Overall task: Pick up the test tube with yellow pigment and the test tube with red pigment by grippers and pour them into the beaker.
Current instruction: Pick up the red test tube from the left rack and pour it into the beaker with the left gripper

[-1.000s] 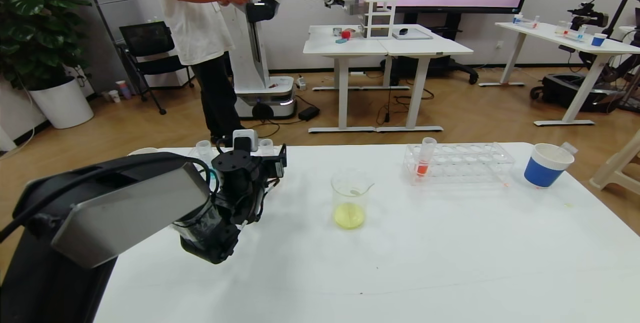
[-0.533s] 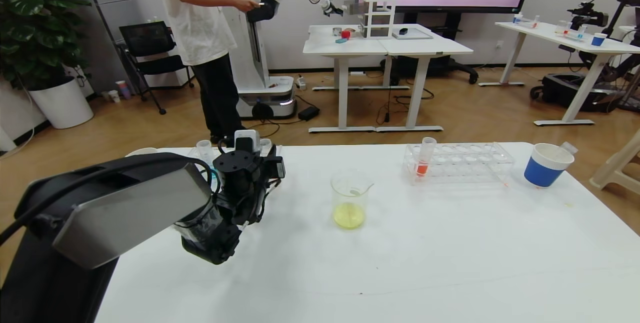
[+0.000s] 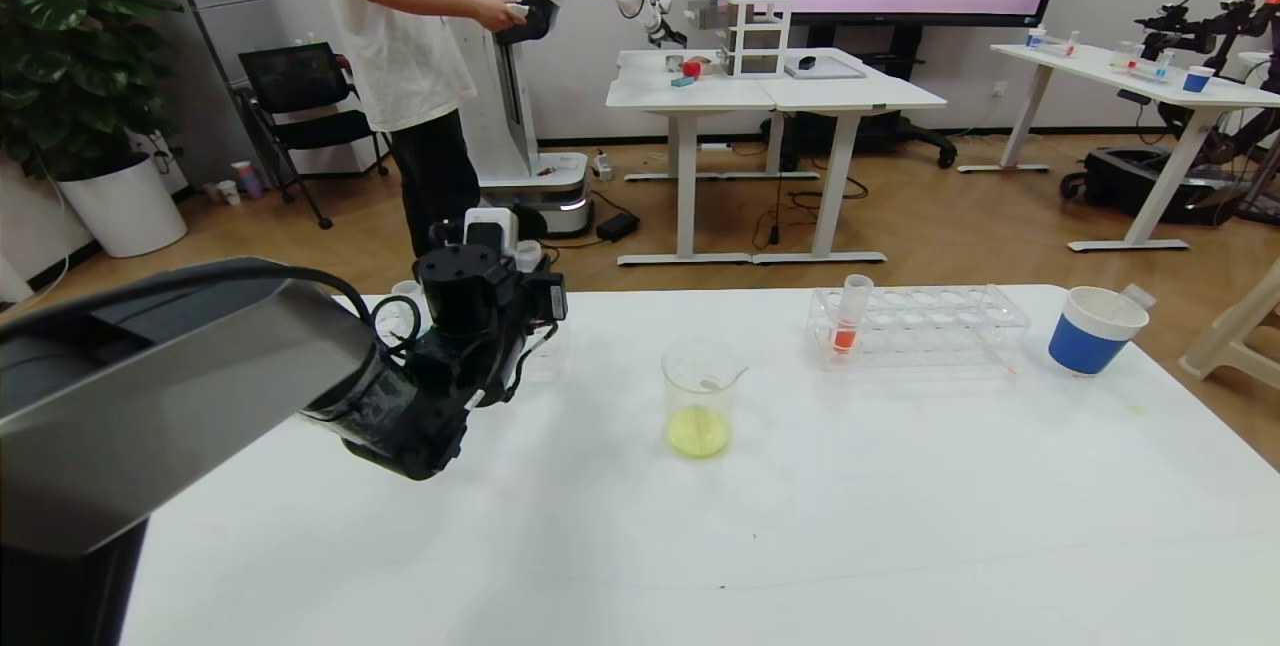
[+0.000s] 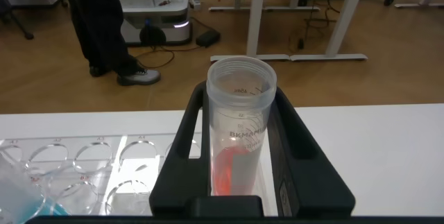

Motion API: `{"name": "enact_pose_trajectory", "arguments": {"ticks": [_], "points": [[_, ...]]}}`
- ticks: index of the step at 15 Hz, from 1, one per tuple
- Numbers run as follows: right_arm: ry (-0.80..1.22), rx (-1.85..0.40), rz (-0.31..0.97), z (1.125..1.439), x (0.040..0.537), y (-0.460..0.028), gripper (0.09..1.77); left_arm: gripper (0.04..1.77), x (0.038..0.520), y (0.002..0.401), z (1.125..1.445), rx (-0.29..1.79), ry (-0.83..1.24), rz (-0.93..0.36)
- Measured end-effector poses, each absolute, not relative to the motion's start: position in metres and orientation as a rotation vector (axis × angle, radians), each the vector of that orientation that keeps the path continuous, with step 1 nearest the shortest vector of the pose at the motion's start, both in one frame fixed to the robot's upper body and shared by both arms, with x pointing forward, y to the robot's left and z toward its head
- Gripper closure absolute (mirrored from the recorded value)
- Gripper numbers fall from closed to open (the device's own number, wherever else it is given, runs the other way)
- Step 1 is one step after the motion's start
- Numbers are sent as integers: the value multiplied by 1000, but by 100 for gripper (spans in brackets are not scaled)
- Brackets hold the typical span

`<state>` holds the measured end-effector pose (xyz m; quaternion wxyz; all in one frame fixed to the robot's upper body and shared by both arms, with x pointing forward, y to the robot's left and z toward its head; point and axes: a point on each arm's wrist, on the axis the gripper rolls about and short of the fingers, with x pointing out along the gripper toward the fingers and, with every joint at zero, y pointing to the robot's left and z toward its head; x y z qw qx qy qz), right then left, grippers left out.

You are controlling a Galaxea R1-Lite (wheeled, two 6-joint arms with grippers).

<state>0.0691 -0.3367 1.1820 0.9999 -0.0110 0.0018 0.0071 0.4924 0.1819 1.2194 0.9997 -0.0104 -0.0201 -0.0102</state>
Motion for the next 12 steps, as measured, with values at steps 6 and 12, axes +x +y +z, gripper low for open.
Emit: {"name": "enact_pose_trajectory", "arguments": {"ticks": [6, 12], "points": [[4, -22, 14, 1182, 69, -337, 13, 131, 484, 182, 1272, -28, -103, -105], [4, -22, 14, 1182, 69, -337, 13, 131, 485, 175, 1281, 113, -180, -492]]}}
